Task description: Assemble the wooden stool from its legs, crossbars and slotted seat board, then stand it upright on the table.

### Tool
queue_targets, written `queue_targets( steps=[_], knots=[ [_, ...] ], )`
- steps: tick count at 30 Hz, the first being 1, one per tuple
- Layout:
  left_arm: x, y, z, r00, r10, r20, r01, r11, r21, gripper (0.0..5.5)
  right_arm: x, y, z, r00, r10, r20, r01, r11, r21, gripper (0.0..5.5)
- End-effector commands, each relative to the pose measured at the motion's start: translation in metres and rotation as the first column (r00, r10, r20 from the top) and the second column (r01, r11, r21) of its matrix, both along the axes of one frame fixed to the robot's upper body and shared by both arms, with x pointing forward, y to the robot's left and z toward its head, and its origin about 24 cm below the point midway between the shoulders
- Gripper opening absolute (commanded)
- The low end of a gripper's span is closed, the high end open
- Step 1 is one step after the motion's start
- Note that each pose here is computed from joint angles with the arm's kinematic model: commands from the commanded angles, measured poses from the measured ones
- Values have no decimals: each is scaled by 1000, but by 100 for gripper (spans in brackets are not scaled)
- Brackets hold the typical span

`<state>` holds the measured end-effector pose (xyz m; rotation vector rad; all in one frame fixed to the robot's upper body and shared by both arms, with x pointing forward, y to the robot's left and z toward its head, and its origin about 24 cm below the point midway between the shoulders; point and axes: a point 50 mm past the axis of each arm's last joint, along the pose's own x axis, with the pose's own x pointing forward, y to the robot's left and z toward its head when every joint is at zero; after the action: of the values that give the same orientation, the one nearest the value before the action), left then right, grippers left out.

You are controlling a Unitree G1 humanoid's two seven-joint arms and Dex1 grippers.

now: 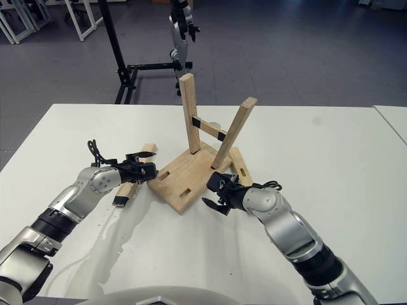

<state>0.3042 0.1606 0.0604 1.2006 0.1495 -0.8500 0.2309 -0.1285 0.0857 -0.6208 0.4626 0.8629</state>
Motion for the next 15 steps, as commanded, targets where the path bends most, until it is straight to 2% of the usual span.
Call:
queue_targets(
  steps=[1, 3, 9, 11, 13, 15],
  knots=[
    [31, 5, 43, 986, 76, 146, -63, 994, -93, 302, -3, 1, -3, 1000, 2, -4, -2, 1000, -2, 392],
    [35, 7, 40, 988, 67, 142, -58, 996, -63, 302, -2, 0, -3, 1000, 4, -1, -4, 1000, -8, 392],
    [3, 6, -21, 996, -67, -60, 72, 993, 96, 302, 5, -6, 1, 999, -10, 39, 12, 998, -56, 392],
    [-2, 6, -29, 993, -89, -79, 99, 987, 124, 302, 8, -6, 3, 999, -10, 50, 13, 998, -58, 392],
    [5, 1, -12, 998, -67, 9, 67, 997, 49, 302, 8, -6, 4, 999, -13, 51, 16, 998, -54, 392],
    [22, -8, 35, 978, 69, 197, -32, 982, -184, 302, 6, -7, 1, 999, -24, 44, 26, 998, -53, 392]
  ],
)
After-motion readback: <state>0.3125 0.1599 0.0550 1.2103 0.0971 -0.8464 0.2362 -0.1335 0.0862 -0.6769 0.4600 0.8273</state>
